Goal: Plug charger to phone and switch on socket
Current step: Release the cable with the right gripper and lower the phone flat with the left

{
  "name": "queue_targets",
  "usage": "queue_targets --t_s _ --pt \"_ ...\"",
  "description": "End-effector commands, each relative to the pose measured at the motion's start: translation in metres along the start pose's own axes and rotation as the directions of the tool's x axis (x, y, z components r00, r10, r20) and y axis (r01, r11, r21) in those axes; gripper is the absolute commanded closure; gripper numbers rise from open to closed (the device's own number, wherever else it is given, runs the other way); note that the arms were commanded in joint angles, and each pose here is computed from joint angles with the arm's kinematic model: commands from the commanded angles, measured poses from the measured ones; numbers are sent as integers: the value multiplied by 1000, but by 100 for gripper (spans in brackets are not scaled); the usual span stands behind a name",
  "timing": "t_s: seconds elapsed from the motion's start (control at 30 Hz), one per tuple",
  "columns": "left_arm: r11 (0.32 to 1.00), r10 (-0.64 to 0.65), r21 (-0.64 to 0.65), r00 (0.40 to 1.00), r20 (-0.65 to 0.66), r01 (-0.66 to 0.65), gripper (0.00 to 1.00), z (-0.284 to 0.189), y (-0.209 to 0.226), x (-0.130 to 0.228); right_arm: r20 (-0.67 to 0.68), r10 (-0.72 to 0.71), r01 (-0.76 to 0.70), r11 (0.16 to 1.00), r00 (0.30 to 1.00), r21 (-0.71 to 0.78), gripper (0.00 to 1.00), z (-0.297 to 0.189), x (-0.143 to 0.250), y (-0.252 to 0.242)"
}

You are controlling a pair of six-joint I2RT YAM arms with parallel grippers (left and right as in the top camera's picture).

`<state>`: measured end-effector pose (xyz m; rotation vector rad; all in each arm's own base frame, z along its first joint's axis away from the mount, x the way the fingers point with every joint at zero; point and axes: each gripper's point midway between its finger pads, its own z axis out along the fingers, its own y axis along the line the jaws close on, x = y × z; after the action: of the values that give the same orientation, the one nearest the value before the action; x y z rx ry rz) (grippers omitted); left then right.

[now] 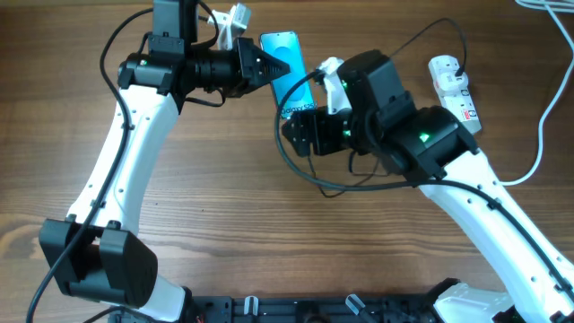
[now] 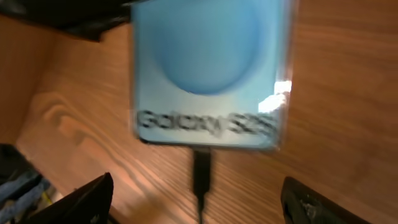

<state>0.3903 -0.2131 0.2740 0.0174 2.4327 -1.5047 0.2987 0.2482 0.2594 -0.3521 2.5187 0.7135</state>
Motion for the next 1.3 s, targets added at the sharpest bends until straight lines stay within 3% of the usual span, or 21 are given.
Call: queue_targets --t_s 0.0,0.1,0.27,0.53,0.87,1.27 --pt "984 44 -172 997 57 -34 96 -4 30 -6 51 69 -73 994 996 86 9 -18 -11 -27" --pt "944 28 -329 999 42 -13 96 -8 66 1 41 124 -130 978 991 163 1 -25 -8 -58" --pt "928 -74 -370 993 -86 37 96 16 106 24 71 208 -219 940 976 261 0 -38 -10 -101" --pt "974 -107 -219 961 -255 51 96 96 127 46 29 246 -240 900 969 364 0 -37 9 -126" --pt "980 -45 -199 938 -343 -26 96 150 159 69 -1 268 -248 894 963 372 0 -29 15 -129" --pt "964 -152 -262 913 -380 51 96 167 199 88 30 253 -246 901 967 358 0 -28 6 -128"
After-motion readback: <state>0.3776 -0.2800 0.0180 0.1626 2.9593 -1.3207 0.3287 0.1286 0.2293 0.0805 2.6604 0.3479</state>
